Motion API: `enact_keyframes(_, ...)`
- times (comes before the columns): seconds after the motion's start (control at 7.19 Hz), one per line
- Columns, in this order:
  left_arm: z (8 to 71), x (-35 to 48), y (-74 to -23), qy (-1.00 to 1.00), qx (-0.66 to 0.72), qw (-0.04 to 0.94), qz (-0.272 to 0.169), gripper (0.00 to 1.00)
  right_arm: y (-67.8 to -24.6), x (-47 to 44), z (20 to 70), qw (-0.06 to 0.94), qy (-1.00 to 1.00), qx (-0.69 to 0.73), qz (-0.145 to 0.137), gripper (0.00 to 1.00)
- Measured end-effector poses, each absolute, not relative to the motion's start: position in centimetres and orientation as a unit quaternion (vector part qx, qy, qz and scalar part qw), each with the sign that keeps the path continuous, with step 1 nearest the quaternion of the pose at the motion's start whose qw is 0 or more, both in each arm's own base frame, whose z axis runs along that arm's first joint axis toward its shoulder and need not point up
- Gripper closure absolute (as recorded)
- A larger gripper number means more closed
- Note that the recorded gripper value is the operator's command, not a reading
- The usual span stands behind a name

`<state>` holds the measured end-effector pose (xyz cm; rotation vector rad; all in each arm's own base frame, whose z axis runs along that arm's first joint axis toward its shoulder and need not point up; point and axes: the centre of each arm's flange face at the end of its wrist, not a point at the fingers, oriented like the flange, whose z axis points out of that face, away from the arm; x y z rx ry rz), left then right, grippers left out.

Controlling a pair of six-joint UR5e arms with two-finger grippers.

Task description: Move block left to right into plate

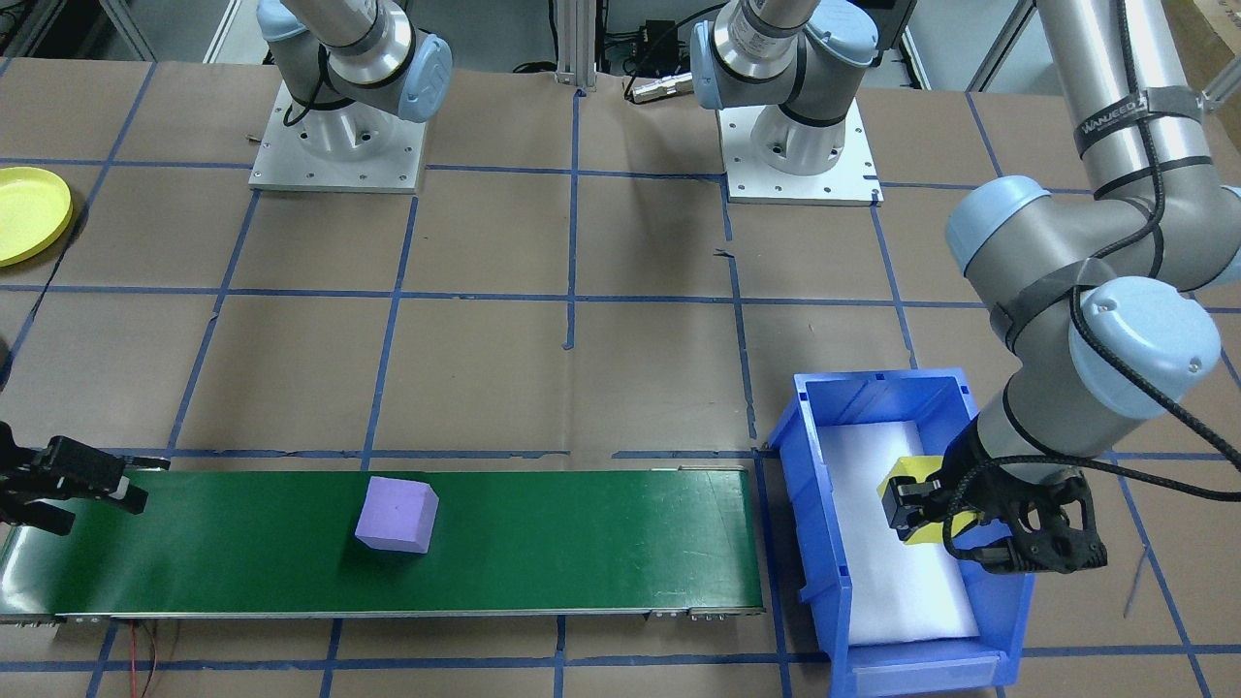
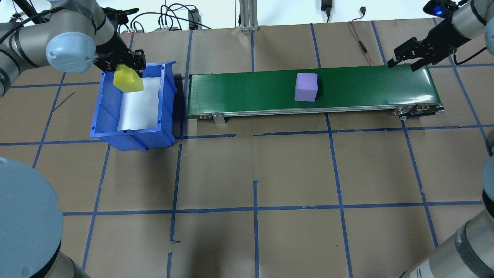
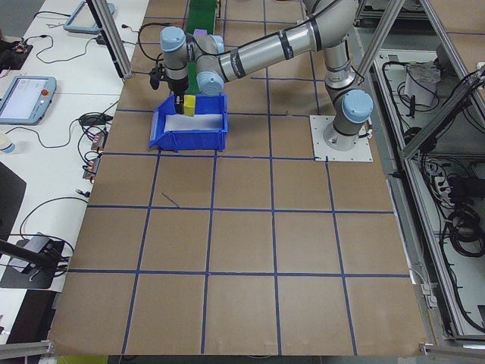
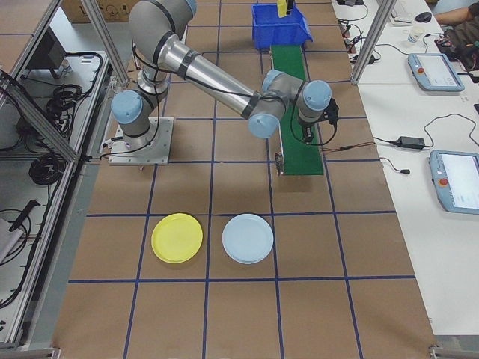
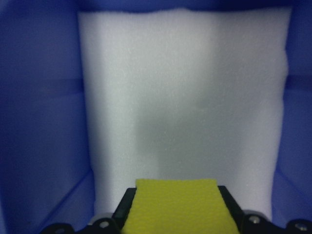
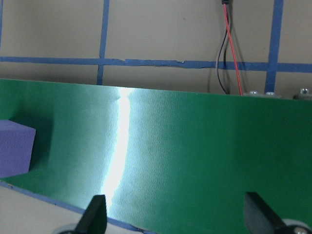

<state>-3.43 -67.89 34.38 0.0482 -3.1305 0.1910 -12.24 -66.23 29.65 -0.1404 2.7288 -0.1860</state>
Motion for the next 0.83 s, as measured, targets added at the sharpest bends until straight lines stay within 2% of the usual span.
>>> enact_keyframes(0.42, 37.0, -14.6, -66.9, -0.996, -0.02, 0.011, 0.083, 0.47, -66.8, -12.2, 28.4, 0.221, 0.972, -0.045, -0.071, 0.0)
enact_keyframes(0.56, 35.9, -17.8, -66.6, -0.996, -0.027, 0.015, 0.08, 0.48, -67.2, -12.3, 28.7, 0.23, 0.969, -0.038, -0.078, 0.0)
enact_keyframes(0.83, 31.7, -22.5, -66.3, -0.997, -0.043, 0.016, 0.056, 0.48, -67.5, -12.8, 28.2, 0.239, 0.968, -0.006, -0.074, 0.0)
